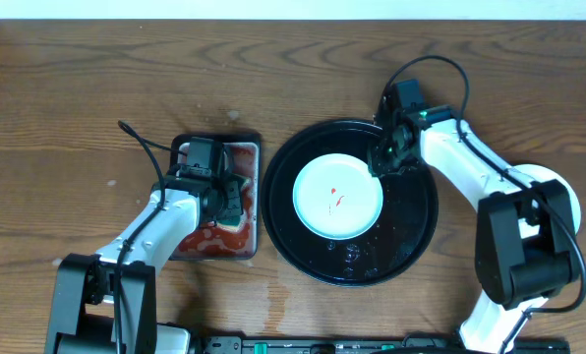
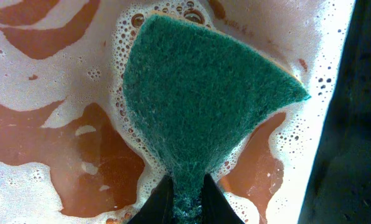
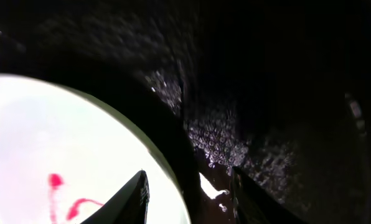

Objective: Clean dirty plates on tray and stack at the side

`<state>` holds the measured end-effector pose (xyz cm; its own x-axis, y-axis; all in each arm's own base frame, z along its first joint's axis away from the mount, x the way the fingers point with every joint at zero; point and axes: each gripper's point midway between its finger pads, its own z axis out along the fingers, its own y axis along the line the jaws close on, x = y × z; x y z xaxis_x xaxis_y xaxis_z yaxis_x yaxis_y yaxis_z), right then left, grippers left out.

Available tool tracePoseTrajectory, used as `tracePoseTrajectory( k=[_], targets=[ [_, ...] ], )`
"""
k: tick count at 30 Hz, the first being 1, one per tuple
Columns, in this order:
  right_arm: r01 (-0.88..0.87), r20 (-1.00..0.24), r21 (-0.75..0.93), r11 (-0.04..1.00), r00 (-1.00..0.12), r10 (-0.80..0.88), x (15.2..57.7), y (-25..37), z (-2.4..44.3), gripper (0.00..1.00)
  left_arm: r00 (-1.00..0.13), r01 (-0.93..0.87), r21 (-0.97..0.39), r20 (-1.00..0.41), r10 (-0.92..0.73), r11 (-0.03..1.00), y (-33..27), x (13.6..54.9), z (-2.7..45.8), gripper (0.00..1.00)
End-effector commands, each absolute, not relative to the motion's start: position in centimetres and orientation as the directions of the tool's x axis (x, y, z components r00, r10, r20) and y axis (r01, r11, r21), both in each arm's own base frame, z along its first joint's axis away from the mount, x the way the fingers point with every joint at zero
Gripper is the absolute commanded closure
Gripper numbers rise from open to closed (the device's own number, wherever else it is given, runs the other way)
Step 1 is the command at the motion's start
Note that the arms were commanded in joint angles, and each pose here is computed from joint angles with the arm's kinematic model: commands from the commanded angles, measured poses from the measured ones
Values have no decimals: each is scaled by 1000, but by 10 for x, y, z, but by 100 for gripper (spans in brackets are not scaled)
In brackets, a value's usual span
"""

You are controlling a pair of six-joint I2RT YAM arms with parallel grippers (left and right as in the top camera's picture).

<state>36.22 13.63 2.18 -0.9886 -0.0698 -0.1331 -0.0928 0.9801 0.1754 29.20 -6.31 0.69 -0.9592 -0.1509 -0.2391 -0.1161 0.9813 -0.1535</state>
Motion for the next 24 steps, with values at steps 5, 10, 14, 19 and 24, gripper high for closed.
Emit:
tracePoseTrajectory(
  k=[5, 10, 14, 19, 24],
  targets=[
    [-112, -87, 157, 981, -991, -99, 343, 139, -3, 65, -972, -123, -137, -182, -147, 983, -61, 279, -7, 92],
    [-111, -79, 156, 982, -992, -99, 338, 137, -10, 85, -972, -123, -137, -181, -147, 983, -61, 279, -7, 79],
    [-109, -66, 153, 982, -993, -100, 333, 136, -13, 99, -972, -123, -137, -181, -147, 983, -61, 279, -7, 74],
    [-108, -64, 153, 982, -993, -100, 333, 136, -13, 99, -970, -121, -141, -193, -147, 983, -62, 282, -5, 92],
    [-108, -59, 155, 982, -993, -100, 331, 136, -13, 99, -962, -117, -152, -228, -150, 982, -62, 289, 9, 93]
  ],
)
